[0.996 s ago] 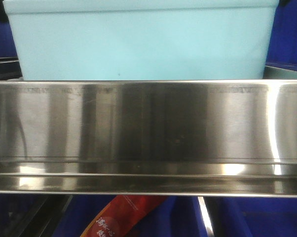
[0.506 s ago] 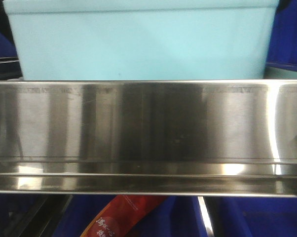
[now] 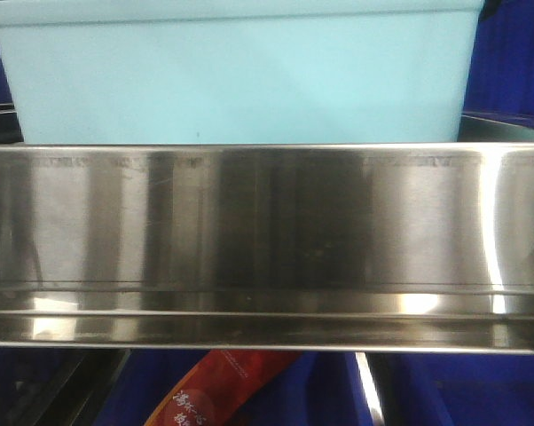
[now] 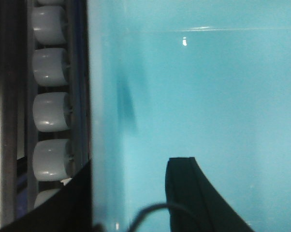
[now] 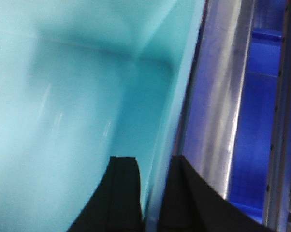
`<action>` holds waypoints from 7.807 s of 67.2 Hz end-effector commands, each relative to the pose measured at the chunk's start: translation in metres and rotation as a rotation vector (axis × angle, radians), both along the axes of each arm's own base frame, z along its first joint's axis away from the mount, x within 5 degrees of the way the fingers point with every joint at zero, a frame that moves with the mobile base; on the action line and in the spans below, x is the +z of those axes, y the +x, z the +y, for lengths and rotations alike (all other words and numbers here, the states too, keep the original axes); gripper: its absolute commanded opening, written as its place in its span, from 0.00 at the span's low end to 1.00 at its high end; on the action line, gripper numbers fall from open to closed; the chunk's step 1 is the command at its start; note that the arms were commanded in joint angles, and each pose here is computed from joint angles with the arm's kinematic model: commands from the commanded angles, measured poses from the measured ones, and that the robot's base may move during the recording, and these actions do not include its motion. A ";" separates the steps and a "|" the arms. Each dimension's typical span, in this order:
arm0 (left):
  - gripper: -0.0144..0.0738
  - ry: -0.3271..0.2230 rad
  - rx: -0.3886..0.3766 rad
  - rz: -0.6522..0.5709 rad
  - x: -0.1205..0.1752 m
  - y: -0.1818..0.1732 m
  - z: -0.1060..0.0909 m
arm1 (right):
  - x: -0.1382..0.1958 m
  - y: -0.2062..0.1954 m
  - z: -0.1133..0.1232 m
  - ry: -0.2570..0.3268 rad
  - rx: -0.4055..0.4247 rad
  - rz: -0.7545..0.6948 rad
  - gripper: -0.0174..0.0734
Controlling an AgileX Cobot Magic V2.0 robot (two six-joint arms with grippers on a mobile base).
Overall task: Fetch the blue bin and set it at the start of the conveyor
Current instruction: 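Lift the teal bin with both grippers and pull it off the shelf, then hold the teal bin with both grippers while backing away from the shelf, then carry the teal bin in both grippers while driving to the conveyor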
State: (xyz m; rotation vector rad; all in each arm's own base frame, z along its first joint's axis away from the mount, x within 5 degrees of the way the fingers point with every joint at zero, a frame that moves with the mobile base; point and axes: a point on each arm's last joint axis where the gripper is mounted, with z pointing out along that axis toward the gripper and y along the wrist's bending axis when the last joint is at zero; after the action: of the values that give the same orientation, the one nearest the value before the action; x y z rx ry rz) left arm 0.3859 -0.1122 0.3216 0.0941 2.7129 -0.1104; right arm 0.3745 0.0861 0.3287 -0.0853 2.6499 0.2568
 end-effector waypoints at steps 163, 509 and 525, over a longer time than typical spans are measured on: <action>0.04 -0.175 -0.029 -0.788 0.179 -0.054 0.019 | 0.130 -0.074 -0.021 0.043 -0.020 -0.406 0.02; 0.04 -0.194 -0.033 -0.888 0.188 -0.052 0.018 | 0.131 -0.073 -0.021 0.046 -0.021 -0.422 0.02; 0.04 -0.194 -0.033 -0.888 0.188 -0.052 0.018 | 0.131 -0.073 -0.021 0.046 -0.021 -0.422 0.02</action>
State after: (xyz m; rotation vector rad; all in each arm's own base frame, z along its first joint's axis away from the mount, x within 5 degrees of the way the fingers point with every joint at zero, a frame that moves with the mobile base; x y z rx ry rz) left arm 0.3363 -0.0965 0.4948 0.1177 1.9070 -0.2458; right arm 0.3028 0.0698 0.4544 -0.0622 2.2496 0.3089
